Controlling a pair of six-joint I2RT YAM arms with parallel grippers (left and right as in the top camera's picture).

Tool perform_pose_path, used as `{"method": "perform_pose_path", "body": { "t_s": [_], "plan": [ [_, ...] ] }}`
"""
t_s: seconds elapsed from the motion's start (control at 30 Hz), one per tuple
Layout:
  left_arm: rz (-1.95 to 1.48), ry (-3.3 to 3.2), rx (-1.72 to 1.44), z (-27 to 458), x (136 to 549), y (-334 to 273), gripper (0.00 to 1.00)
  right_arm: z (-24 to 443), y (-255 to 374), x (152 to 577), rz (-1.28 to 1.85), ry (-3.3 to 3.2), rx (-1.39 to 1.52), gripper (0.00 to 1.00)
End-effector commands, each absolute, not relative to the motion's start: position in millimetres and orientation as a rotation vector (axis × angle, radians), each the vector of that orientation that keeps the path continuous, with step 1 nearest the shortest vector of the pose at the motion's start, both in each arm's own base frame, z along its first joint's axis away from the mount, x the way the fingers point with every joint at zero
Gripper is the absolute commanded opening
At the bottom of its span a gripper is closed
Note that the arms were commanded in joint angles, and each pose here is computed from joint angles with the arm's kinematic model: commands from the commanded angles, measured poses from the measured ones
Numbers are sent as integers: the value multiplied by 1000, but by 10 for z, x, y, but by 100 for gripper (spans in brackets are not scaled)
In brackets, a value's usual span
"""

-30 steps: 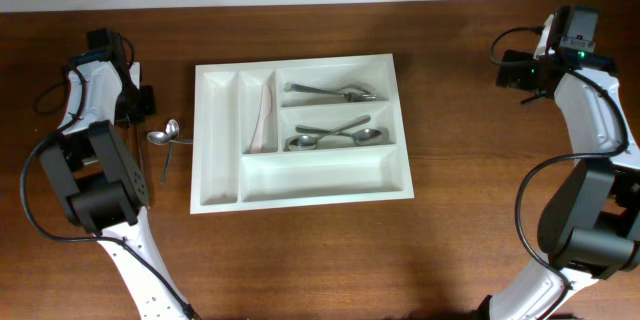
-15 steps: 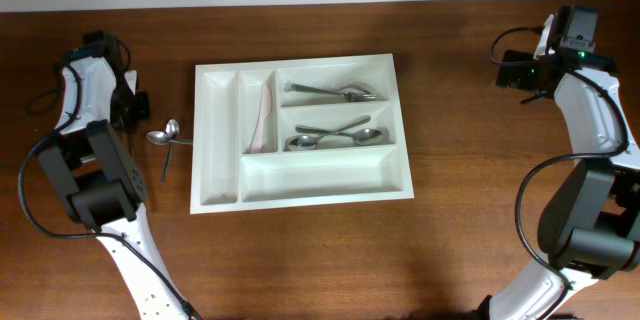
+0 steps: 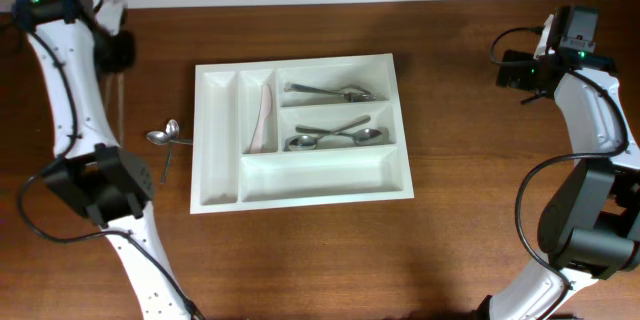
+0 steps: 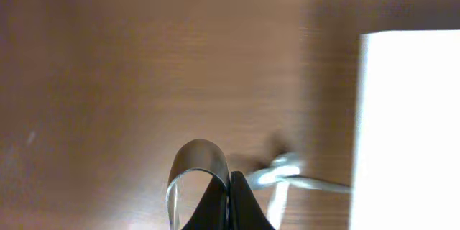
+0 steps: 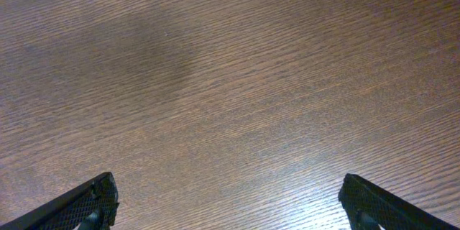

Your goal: Pack container

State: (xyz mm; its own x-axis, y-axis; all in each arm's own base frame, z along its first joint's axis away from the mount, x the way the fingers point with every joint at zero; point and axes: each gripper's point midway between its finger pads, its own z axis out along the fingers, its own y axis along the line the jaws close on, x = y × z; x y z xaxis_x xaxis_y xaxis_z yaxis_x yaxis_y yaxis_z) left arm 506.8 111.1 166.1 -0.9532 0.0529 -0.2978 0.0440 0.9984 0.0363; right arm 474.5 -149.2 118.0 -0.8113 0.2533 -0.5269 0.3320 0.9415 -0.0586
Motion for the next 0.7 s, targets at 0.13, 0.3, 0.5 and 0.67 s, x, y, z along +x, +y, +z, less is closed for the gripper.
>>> {"method": "perform_pose_path", "body": {
  "t_s": [0.13, 0.3, 0.5, 0.67],
  "plan": [
    [-316, 2641, 733, 1932, 5085, -435, 2, 1229, -1525, 4773, -221, 2550, 420, 99],
    [-349, 2536, 1118, 1914, 4861, -1341, 2, 1229, -1525, 4773, -221, 2550, 420, 99],
    [-409, 2417, 1526, 1860, 4323, -2186, 2, 1229, -1525, 4773, -221, 2550, 420, 99],
    [-433, 2325, 1711, 1816, 4007, -2692, 2, 1229, -1525, 4773, -221, 2550, 420, 99]
  ]
}}
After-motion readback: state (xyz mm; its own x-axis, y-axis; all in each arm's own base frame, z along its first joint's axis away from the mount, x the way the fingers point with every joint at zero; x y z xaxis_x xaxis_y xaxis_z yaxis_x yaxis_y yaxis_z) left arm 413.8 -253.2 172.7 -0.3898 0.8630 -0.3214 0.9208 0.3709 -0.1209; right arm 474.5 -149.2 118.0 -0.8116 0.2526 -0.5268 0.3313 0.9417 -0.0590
